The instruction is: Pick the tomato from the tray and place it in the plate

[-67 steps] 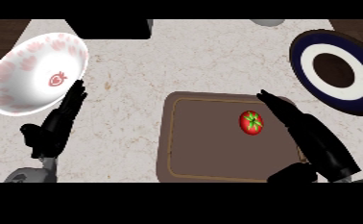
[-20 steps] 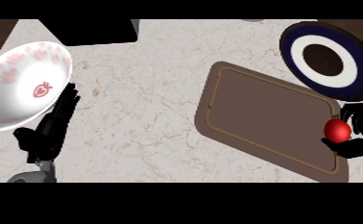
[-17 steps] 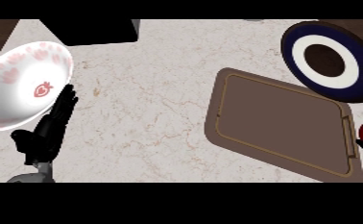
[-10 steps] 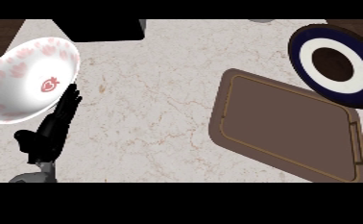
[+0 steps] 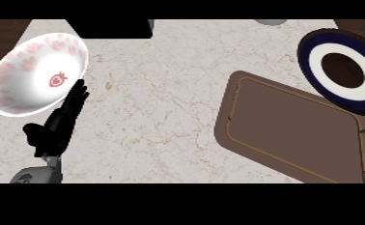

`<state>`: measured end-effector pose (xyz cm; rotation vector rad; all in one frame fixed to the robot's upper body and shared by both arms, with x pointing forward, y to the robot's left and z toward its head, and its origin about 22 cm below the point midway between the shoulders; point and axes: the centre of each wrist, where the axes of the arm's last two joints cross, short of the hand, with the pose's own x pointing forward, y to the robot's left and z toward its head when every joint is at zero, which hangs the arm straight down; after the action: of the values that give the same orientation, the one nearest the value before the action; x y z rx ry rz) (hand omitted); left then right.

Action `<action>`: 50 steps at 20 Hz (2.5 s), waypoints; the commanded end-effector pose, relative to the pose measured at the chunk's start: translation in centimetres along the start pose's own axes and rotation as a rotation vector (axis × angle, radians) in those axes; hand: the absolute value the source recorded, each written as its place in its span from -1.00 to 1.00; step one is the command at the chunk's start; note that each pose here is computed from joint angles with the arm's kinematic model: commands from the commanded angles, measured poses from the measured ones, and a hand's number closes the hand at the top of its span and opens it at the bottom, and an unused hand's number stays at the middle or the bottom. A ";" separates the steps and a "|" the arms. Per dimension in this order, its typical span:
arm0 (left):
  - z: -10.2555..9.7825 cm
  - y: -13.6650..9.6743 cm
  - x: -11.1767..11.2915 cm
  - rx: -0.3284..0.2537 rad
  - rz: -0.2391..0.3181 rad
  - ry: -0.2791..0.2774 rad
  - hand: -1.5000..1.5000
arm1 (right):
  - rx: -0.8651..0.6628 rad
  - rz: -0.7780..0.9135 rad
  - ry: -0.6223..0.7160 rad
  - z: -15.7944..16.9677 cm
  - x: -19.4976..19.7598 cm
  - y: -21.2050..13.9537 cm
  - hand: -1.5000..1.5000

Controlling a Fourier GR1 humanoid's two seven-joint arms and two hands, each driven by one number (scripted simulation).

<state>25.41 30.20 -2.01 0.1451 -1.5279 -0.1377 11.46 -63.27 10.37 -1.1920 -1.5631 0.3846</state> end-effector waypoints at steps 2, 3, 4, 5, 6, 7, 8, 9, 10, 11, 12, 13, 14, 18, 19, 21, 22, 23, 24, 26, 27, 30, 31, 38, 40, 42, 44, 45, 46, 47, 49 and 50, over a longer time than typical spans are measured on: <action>0.9 0.1 -0.2 -0.020 -0.011 -0.010 0.00 | -0.068 -0.060 -0.052 -0.5 -0.4 -1.0 1.00; -0.6 -0.7 0.8 -0.016 -0.018 -0.008 0.00 | -0.050 -0.053 -0.083 -2.1 0.6 -2.1 1.00; 0.1 -1.9 0.6 -0.030 0.007 -0.006 0.00 | -0.049 -0.061 -0.080 -0.8 -0.4 0.0 1.00; -0.1 -0.3 0.8 -0.012 -0.018 -0.014 0.00 | -0.066 -0.059 -0.078 -3.5 1.3 -2.6 1.00; -0.2 0.0 0.9 -0.034 0.010 0.004 0.00 | -0.052 -0.083 -0.079 -4.1 1.6 -2.2 1.00; 0.2 -1.8 0.0 -0.034 -0.010 0.013 0.00 | -0.046 -0.062 -0.086 -6.2 3.2 -4.0 1.00; 0.3 -1.0 1.0 -0.022 -0.001 -0.007 0.00 | -0.031 -0.054 -0.094 -5.0 1.9 -1.4 1.00; 0.0 0.4 -0.7 -0.011 0.004 -0.014 0.00 | -0.015 -0.062 -0.105 -5.9 2.5 -1.2 1.00; 0.2 0.2 1.0 -0.011 -0.016 -0.003 0.00 | -0.015 -0.080 -0.107 -5.9 2.4 -0.7 1.00; -0.4 -1.3 0.3 -0.021 -0.008 -0.018 0.00 | 0.018 -0.068 -0.110 -7.3 3.3 0.0 1.00; -0.9 -0.8 -0.5 -0.029 -0.004 -0.002 0.00 | 0.024 -0.092 -0.116 -8.2 3.9 0.8 1.00; 0.4 0.5 -0.3 -0.035 -0.023 -0.007 0.00 | 0.039 -0.106 -0.138 -8.8 4.3 2.8 1.00; 0.0 -0.5 -1.4 -0.028 -0.003 -0.002 0.00 | 0.051 -0.093 -0.129 -10.2 5.4 2.9 1.00; -0.6 -0.4 0.3 -0.041 -0.008 0.005 0.00 | 0.105 -0.134 -0.133 -12.2 7.0 5.2 1.00; 0.7 -1.0 -0.4 -0.026 -0.007 -0.015 0.00 | 0.122 -0.130 -0.156 -12.5 7.4 6.6 1.00; -0.4 -0.7 0.1 -0.008 -0.002 -0.006 0.00 | 0.135 -0.167 -0.163 -14.1 9.1 8.1 1.00; -0.2 -0.4 0.7 -0.017 0.003 -0.015 0.00 | 0.122 -0.146 -0.175 -12.7 8.0 9.9 1.00; -1.1 -0.7 1.7 -0.016 0.003 0.000 0.00 | 0.120 -0.153 -0.170 -12.8 7.9 9.5 1.00; -1.4 -2.0 1.0 -0.024 -0.008 -0.012 0.00 | 0.139 -0.170 -0.172 -12.8 8.4 11.9 1.00; 0.1 -1.0 0.0 -0.024 -0.027 0.002 0.00 | 0.152 -0.166 -0.172 -15.1 11.3 13.6 1.00; -0.8 -1.3 0.6 -0.014 0.011 -0.019 0.00 | 0.139 -0.159 -0.154 -15.4 10.9 11.7 1.00; -0.1 -0.3 0.4 -0.024 -0.014 -0.008 0.00 | 0.159 -0.171 -0.133 -16.0 12.2 14.2 1.00; -0.1 0.1 -0.5 -0.008 0.002 0.012 0.00 | 0.121 -0.294 -0.068 -15.7 12.2 15.5 1.00; -0.3 -0.8 0.7 -0.018 -0.008 -0.033 0.00 | 0.106 -0.300 0.100 -15.2 12.4 17.9 -1.00; -0.7 0.0 0.0 -0.029 -0.008 -0.003 0.00 | 0.149 -0.356 0.123 -15.6 13.6 19.6 -1.00; -1.2 -1.0 0.1 -0.019 -0.010 -0.009 0.00 | 0.118 -0.410 0.142 -15.4 13.3 19.4 -1.00; -0.6 -0.5 0.9 -0.018 -0.014 -0.019 0.00 | 0.037 -0.493 0.123 -15.4 12.8 18.5 -1.00; -1.0 -1.0 0.0 -0.014 -0.010 -0.016 0.00 | 0.006 -0.557 0.127 -17.0 13.9 16.9 -1.00; -0.1 -0.7 0.1 -0.021 -0.018 -0.008 0.00 | -0.044 -0.602 0.130 -15.3 12.3 17.7 -1.00; -0.6 0.5 0.0 -0.033 0.003 -0.003 0.00 | -0.080 -0.635 0.152 -14.8 11.6 17.4 -1.00; -0.5 -0.1 0.3 -0.022 -0.009 -0.006 0.00 | -0.110 -0.734 0.155 -14.3 10.1 15.1 -1.00; -1.1 -0.5 0.6 -0.038 -0.013 -0.015 0.00 | -0.111 -0.770 0.178 -14.6 10.2 14.5 -1.00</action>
<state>26.15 29.71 -1.81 0.1329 -1.5365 -0.1671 33.39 -51.48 9.93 -0.6827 -1.7180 -0.1458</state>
